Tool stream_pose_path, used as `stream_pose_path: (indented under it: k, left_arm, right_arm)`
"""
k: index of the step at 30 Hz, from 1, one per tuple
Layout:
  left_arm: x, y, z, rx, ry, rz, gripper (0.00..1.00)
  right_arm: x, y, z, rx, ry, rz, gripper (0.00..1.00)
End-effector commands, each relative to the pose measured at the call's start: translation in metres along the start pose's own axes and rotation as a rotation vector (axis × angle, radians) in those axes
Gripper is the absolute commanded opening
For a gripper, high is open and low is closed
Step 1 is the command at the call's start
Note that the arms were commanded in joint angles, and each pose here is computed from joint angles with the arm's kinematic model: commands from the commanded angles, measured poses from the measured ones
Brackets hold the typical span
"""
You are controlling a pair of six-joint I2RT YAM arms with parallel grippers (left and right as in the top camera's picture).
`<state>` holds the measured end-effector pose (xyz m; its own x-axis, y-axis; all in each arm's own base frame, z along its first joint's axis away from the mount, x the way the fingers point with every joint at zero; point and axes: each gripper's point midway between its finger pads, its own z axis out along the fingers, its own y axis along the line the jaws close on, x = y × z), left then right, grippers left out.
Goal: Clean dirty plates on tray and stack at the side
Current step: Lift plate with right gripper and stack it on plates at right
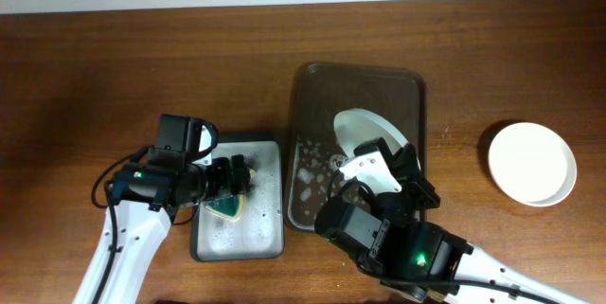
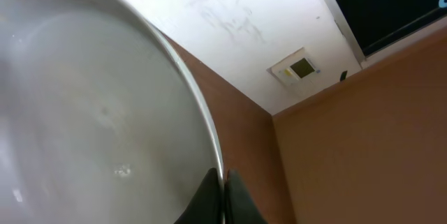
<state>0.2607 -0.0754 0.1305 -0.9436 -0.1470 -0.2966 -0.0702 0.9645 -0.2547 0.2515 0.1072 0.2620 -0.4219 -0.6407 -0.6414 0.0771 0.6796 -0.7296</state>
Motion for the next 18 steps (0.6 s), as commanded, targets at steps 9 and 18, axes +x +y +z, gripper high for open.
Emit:
stream_pose_path:
  k: [9, 18]
  left_arm:
    - [-0.003, -0.002, -0.005, 0.015, -0.018, -0.001, 1.00]
    - [-0.003, -0.002, -0.005, 0.015, -0.018, -0.001, 1.00]
  right_arm:
    - [-0.003, -0.008, -0.003, 0.044, -0.018, -0.043, 0.04]
    - [-0.004, 0.003, -0.003, -0.013, -0.016, -0.051, 0.04]
